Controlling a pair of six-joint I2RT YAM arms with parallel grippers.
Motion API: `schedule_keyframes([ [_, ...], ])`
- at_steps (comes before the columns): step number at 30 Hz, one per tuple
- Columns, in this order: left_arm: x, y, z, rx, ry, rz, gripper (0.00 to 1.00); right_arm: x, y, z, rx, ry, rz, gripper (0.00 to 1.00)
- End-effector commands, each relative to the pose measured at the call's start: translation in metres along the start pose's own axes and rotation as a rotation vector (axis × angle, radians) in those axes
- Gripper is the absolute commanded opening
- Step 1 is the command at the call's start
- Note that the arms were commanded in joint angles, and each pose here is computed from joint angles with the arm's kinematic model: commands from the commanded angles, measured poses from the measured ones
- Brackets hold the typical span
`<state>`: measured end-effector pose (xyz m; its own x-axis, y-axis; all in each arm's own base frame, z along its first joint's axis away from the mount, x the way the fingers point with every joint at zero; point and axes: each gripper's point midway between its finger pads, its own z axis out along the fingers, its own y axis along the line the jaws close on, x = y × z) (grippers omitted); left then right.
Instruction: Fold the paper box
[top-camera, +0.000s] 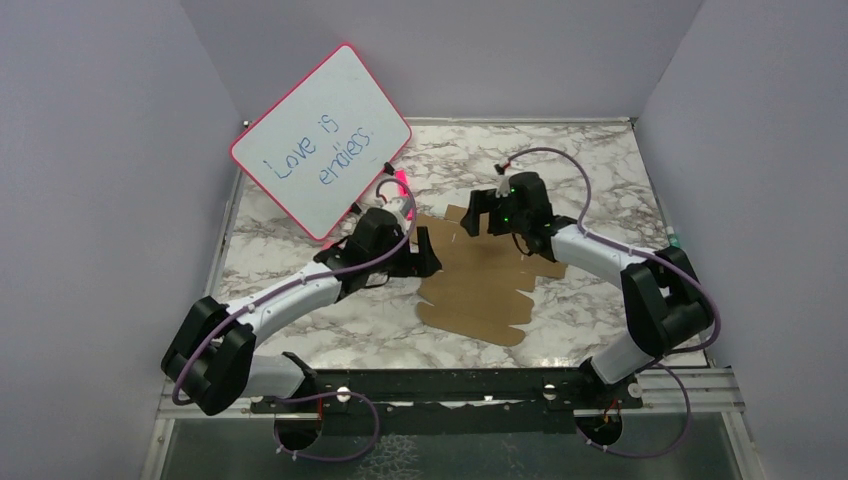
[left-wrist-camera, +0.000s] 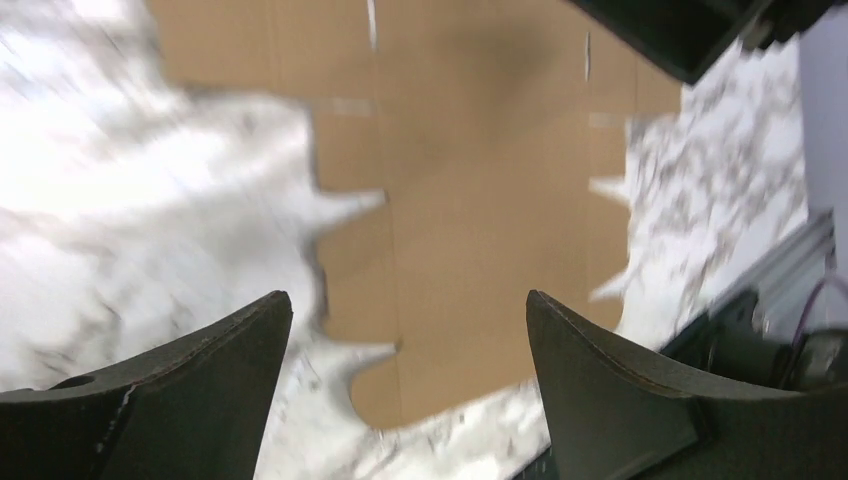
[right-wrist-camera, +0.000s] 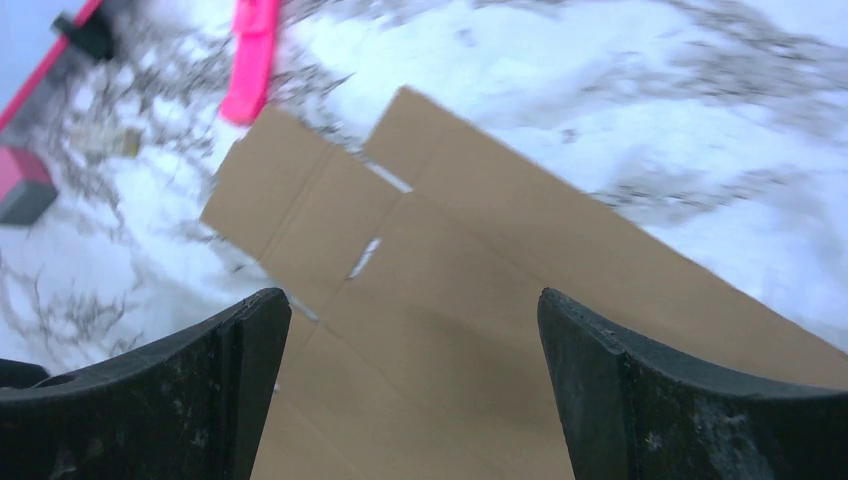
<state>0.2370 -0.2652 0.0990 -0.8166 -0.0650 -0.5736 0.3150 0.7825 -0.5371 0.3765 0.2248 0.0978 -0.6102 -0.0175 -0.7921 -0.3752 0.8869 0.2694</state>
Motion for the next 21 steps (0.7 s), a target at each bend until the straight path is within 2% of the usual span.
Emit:
schedule_keyframes([
  [1,-0.069,0.01,-0.006,-0.061,-0.132,0.059,0.87,-0.005,-0.046,-0.019,0.077,-0.007,0.188,1.0],
  [4,-0.098,0.004,0.008,-0.049,-0.148,0.089,0.87,0.006,-0.055,-0.026,0.093,-0.007,0.237,1.0],
  [9,-0.122,-0.008,0.049,0.004,-0.092,0.124,0.87,0.027,-0.063,-0.029,0.127,0.013,0.302,1.0],
  [16,-0.118,-0.006,0.102,0.052,0.005,0.11,0.86,0.048,-0.07,-0.027,0.153,0.053,0.313,1.0],
  [21,-0.098,0.003,0.118,0.061,0.067,0.073,0.85,0.055,-0.07,-0.022,0.144,0.075,0.309,1.0],
])
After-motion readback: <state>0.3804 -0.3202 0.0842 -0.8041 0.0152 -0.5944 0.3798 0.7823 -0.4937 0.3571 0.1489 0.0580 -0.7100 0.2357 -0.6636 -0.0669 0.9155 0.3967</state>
